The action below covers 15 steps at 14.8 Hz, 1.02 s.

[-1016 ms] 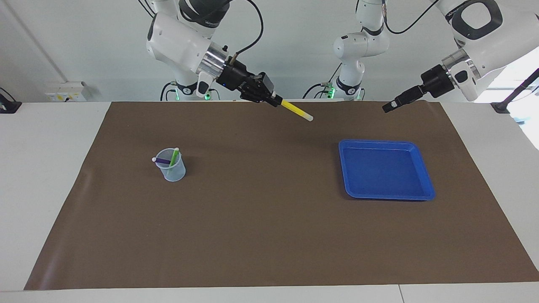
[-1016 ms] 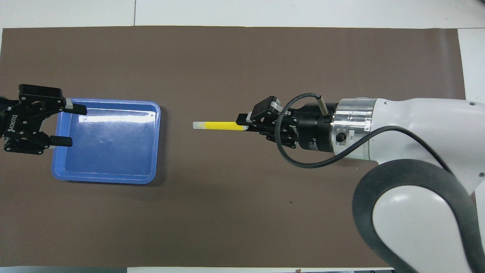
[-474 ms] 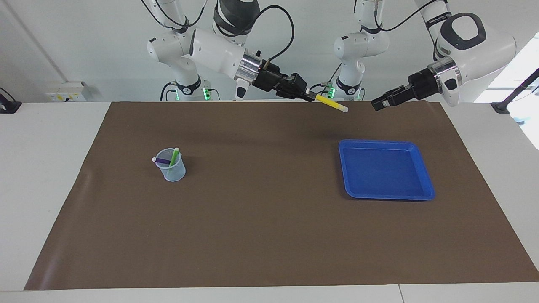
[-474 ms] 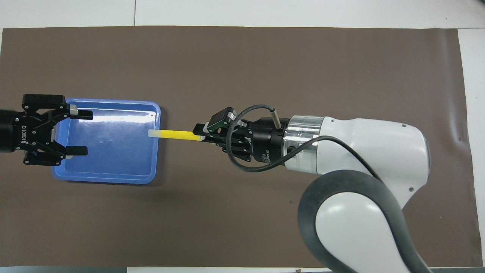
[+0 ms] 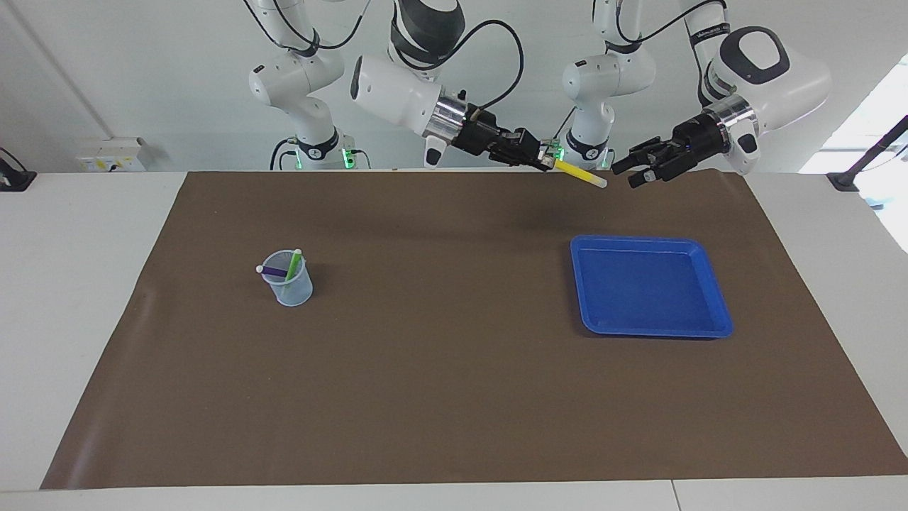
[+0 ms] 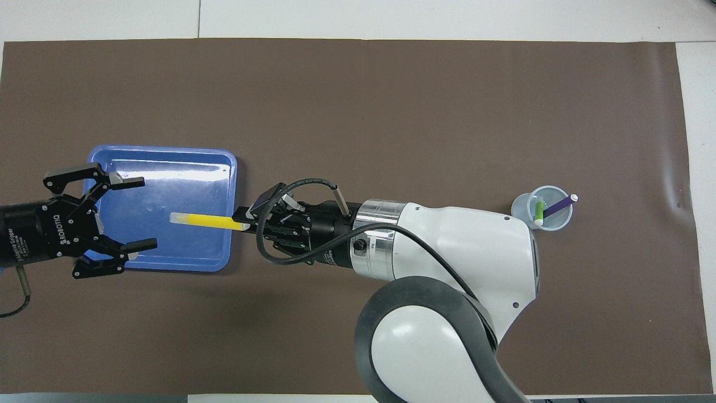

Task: Right arm passes pens to left for tray arrangement
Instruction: 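Carry the yellow marker toward the left gripper while the left gripper opens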

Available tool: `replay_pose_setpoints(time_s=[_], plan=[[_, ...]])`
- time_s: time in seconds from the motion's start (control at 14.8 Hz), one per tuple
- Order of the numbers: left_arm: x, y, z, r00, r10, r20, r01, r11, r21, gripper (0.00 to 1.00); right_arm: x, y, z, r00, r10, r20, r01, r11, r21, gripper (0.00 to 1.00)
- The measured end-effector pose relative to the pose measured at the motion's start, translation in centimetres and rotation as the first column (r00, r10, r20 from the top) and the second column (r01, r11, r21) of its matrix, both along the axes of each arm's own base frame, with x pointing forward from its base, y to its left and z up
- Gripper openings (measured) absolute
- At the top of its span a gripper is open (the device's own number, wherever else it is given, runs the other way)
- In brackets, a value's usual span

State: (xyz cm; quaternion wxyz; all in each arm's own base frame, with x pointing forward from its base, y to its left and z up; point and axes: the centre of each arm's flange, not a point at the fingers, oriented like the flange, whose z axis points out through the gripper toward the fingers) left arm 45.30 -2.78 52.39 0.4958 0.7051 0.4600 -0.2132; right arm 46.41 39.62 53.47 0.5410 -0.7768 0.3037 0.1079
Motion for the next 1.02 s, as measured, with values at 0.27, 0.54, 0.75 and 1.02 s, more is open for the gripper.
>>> replay_pose_setpoints(time_s=[0.27,0.54,0.75,1.02], plan=[[-1.4,0.1,-1.1,0.999,0.034,-0.022,-0.034,0.999,-0.008,1.0,0.1,0.7,-0.2,1.0,-0.011,-0.025,0.011,1.0,0.004,0.17],[-1.3,-0.1,-1.0,0.993,0.11,-0.04,-0.112,0.993,-0.042,0.98,0.2,1.9,-0.5,0.999,-0.011,-0.045,0.011,1.0,0.006,0.17],[-1.3,-1.9,-1.0,0.995,0.088,-0.043,-0.09,0.995,-0.043,0.95,0.3,1.9,-0.3,0.999,-0.014,-0.05,0.015,1.0,0.01,0.17],[-1.4,-3.4,-1.1,0.996,0.072,-0.044,-0.073,0.997,-0.036,0.83,0.3,1.9,-0.3,0.999,-0.015,-0.05,0.015,1.0,0.01,0.17]])
